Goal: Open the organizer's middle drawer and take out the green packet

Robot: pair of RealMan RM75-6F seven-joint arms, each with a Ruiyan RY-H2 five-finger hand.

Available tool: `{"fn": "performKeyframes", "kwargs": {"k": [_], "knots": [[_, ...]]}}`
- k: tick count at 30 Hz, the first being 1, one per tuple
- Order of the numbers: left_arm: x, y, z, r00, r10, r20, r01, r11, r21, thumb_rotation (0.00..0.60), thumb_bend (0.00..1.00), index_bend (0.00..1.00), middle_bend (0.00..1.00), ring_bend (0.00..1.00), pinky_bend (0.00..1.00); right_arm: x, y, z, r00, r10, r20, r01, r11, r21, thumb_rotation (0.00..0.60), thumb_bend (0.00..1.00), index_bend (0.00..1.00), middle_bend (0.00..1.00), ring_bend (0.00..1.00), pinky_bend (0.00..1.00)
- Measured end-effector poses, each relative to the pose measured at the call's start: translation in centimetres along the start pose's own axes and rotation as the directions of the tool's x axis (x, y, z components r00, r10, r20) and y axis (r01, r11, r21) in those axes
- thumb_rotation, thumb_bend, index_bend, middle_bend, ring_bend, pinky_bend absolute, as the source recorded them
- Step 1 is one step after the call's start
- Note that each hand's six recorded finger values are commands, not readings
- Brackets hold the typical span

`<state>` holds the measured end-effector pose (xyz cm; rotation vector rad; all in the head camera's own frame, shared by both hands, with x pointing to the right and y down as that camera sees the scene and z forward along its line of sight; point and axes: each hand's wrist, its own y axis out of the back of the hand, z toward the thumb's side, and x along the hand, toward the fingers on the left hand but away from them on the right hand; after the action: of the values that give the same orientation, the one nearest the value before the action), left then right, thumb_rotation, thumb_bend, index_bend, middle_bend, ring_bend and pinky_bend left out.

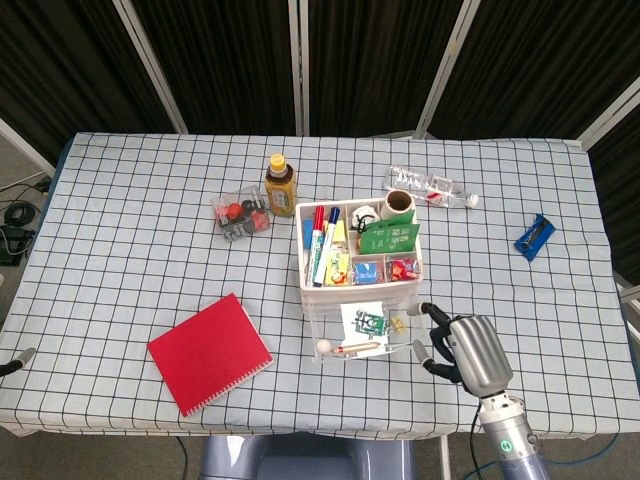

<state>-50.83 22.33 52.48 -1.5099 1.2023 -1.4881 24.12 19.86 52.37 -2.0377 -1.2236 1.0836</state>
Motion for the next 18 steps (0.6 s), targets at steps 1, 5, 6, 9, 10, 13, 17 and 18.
{"fn": "performKeyframes", "kwargs": {"k": [1, 5, 6, 9, 10, 13, 17, 18], "knots": [[0.0, 0.0, 0.0, 1.000, 0.001, 0.000, -0.001, 1.000, 0.000, 0.600, 0.06, 0.00, 0.00, 0.00, 0.00, -0.2, 0.1, 0.2, 1.000, 0.007, 0.001, -0.007, 1.000, 0.009, 0.600, 0.26, 0.47, 1.00, 0.98, 0.77], [0.0, 0.1, 0.0, 1.000, 0.004, -0.001, -0.004, 1.000, -0.001, 0.600, 0.06, 0.00, 0.00, 0.00, 0.00, -1.0, 0.1, 1.1, 0.999, 0.036, 0.002, -0.036, 0.997, 0.069, 0.600, 0.23, 0.50, 1.00, 1.00, 0.77], [0.0, 0.1, 0.0, 1.000, 0.004, -0.001, -0.004, 1.000, -0.001, 0.600, 0.06, 0.00, 0.00, 0.00, 0.00, -1.2, 0.0, 1.2, 0.999, 0.045, 0.004, -0.046, 0.995, 0.094, 0.600, 0.23, 0.50, 1.00, 1.00, 0.77], [-0.1, 0.3, -0.1, 1.000, 0.008, -0.001, -0.008, 1.000, -0.005, 0.600, 0.06, 0.00, 0.00, 0.00, 0.00, -1.9, -0.5, 1.5, 0.997, 0.075, 0.025, -0.078, 0.985, 0.154, 0.600, 0.22, 0.50, 1.00, 1.00, 0.77], [-0.1, 0.3, -0.1, 1.000, 0.009, -0.002, -0.009, 1.000, -0.005, 0.600, 0.06, 0.00, 0.00, 0.00, 0.00, -2.1, -0.7, 1.5, 0.996, 0.087, 0.035, -0.091, 0.981, 0.169, 0.600, 0.21, 0.50, 1.00, 1.00, 0.77], [-0.1, 0.5, -0.2, 1.000, 0.016, -0.002, -0.016, 1.000, -0.009, 0.600, 0.06, 0.00, 0.00, 0.00, 0.00, -2.7, -1.6, 1.7, 0.990, 0.125, 0.070, -0.136, 0.971, 0.199, 0.600, 0.21, 0.50, 1.00, 1.00, 0.77], [-0.2, 1.0, -0.3, 0.999, 0.032, -0.003, -0.032, 0.999, -0.020, 0.600, 0.06, 0.00, 0.00, 0.00, 0.00, -3.9, -3.1, 2.5, 0.981, 0.165, 0.101, -0.184, 0.959, 0.218, 0.600, 0.21, 0.49, 1.00, 1.00, 0.77], [-0.3, 1.0, -0.4, 0.999, 0.034, -0.004, -0.034, 0.999, -0.021, 0.600, 0.06, 0.00, 0.00, 0.00, 0.00, -4.2, -3.5, 2.8, 0.979, 0.172, 0.109, -0.193, 0.956, 0.223, 0.600, 0.21, 0.49, 1.00, 1.00, 0.77]]}}
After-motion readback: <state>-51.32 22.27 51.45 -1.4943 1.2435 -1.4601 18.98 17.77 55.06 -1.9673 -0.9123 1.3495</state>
